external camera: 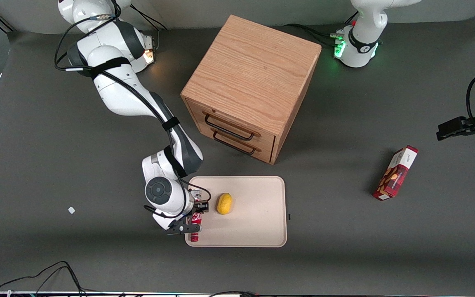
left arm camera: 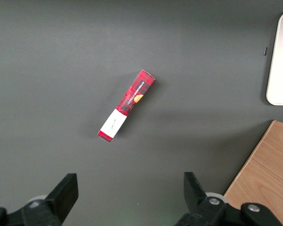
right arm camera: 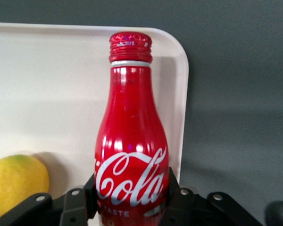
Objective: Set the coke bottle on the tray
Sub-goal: 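Lower the bottle onto the tray beside the lemon and open the right gripper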
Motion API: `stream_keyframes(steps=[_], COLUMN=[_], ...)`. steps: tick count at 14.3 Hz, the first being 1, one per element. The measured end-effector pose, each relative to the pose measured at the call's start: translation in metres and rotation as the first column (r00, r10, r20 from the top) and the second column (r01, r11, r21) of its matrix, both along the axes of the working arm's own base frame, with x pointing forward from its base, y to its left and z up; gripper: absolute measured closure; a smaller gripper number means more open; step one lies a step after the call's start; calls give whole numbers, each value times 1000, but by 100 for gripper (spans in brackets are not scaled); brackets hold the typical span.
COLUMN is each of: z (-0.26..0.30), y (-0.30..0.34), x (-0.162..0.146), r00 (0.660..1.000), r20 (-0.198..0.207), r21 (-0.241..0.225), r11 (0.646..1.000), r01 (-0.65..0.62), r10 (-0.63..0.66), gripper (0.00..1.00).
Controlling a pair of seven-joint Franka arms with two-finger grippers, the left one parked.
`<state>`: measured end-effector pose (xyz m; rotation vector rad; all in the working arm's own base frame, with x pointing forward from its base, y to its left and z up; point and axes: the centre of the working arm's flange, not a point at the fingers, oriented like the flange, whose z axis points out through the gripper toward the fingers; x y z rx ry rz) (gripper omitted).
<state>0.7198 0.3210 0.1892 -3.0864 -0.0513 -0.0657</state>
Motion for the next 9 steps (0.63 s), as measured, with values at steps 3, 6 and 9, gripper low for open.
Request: stream_keyframes(steps=[3, 6, 9], z=[3, 5, 5], y=[0, 0, -1], x=[3, 4, 4], r00=[1000, 1000, 1000], r20=[19, 24, 26], r21=[7, 7, 6], r11=[1000, 1000, 1000], r01=[3, 8, 10], r10=[-3, -8, -10], gripper=[35, 13, 0])
